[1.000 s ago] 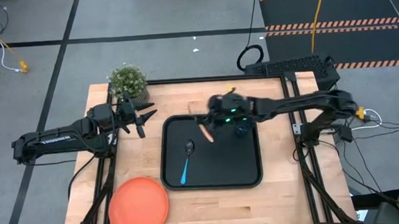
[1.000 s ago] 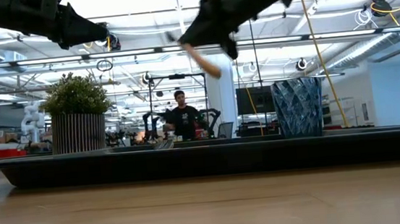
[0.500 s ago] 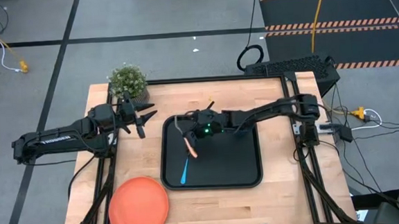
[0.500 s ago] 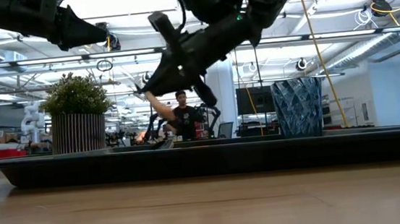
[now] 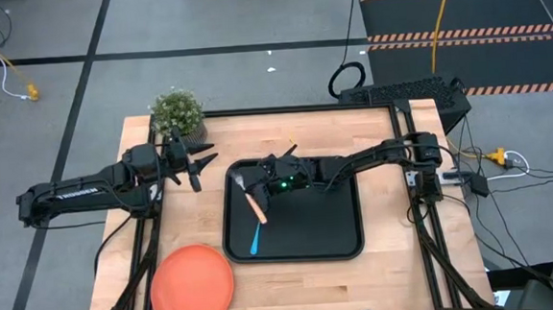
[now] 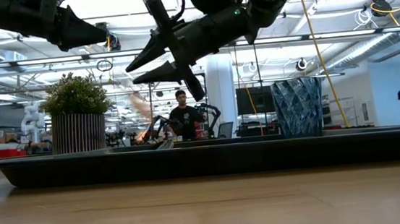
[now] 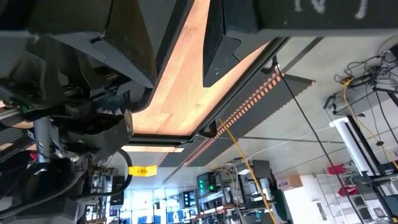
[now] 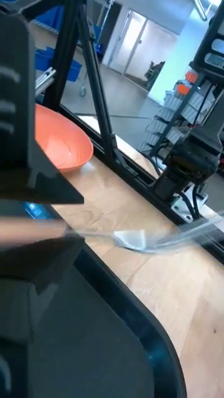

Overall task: Pick and place plate/cup/fork/spoon on tray
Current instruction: Put the orange fork on the black tray, then put the orange plate on the black tray

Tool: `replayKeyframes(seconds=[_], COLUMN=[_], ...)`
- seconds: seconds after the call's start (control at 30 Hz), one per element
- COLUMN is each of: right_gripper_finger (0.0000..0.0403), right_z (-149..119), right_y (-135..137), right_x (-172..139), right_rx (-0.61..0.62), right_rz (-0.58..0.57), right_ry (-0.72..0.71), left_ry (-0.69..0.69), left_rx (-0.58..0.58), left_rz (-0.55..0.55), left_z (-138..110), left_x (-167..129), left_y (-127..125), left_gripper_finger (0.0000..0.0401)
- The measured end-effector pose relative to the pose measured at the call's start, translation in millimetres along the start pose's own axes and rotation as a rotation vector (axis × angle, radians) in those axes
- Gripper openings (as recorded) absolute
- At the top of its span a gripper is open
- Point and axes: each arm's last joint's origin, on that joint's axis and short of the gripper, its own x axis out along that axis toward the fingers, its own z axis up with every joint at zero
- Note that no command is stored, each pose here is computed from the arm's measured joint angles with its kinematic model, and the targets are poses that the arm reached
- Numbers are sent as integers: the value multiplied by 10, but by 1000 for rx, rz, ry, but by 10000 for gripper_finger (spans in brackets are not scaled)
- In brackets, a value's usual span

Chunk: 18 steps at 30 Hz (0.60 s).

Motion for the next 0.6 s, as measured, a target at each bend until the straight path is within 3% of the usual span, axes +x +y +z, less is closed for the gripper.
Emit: replayKeyframes(seconds=[0.17,0.33,0.6], right_gripper_finger=[149,196,216], right_z=[-4,26,274], right_y=[-3,11,273], right_x=[0,-18,-368], right_rx=[-9,-104,-303], right_rz=[-1,29,145], right_ry=[5,17,47], left_ry=[0,2,16], left_rx=[0,-4,-12], left_rz=[0,-1,-42], left_z=[0,-2,-18], left_x=[0,0,0], left_y=[0,0,-14], left_gripper_finger=[136,136,136])
